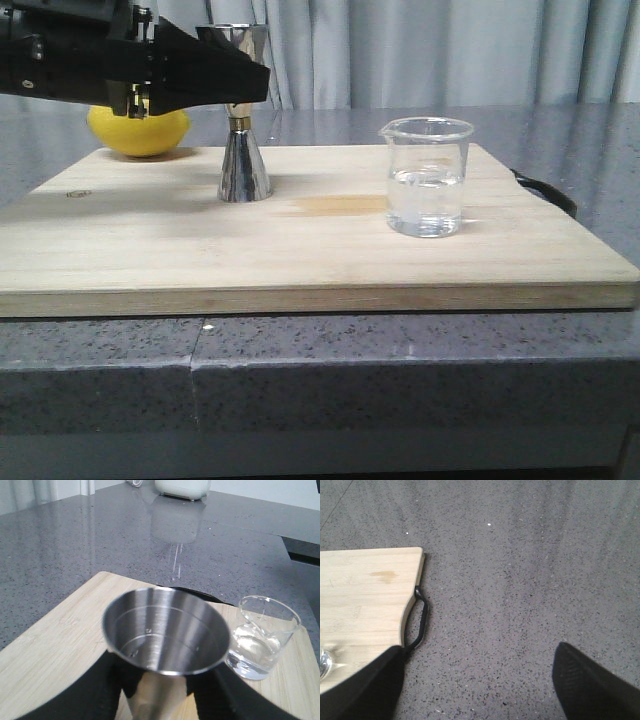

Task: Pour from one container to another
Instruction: 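Grasp the steel jigger with the left gripper and lift it, then reach the right gripper to the glass beaker, grasp and lift it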

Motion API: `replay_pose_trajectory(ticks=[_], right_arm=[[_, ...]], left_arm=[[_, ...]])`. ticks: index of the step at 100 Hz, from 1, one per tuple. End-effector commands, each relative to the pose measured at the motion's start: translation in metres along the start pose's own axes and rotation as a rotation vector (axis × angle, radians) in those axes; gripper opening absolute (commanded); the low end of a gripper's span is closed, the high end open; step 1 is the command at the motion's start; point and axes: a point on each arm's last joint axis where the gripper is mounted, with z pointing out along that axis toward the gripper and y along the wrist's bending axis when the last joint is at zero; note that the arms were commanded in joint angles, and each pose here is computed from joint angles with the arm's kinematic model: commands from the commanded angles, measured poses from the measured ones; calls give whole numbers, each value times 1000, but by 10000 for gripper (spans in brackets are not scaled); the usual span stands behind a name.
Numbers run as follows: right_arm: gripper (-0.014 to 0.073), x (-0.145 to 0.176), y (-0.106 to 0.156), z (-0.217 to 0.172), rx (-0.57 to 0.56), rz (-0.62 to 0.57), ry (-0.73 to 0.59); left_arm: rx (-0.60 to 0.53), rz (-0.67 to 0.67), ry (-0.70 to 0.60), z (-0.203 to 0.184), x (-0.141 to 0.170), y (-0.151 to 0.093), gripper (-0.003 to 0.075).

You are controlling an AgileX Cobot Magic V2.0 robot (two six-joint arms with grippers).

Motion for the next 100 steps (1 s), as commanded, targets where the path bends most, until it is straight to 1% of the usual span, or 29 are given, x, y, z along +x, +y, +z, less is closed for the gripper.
replay_pose_trajectory(ticks=[1, 18, 28, 45, 62, 74, 100], right_arm=[[550, -17, -1, -5, 10, -19, -109], [550, -17, -1, -5, 10, -19, -109], [550, -18, -1, -5, 10, -19, -121], [550, -25, 2, -4, -19, -24, -183], [550, -32, 16, 7, -131, -61, -221], [550, -33, 28, 22, -197, -83, -203], [550, -31, 74, 49, -394, -164, -193]], left_arm=[[42, 35, -120, 0, -27, -8, 248], [76, 39, -159, -1, -32, -11, 241], [76, 51, -165, -1, -36, -12, 241], [78, 79, -183, -4, -49, -16, 242], [81, 114, -207, -11, -67, -28, 242], [81, 138, -218, -15, -75, -34, 241], [81, 142, -220, -15, -76, -35, 241]])
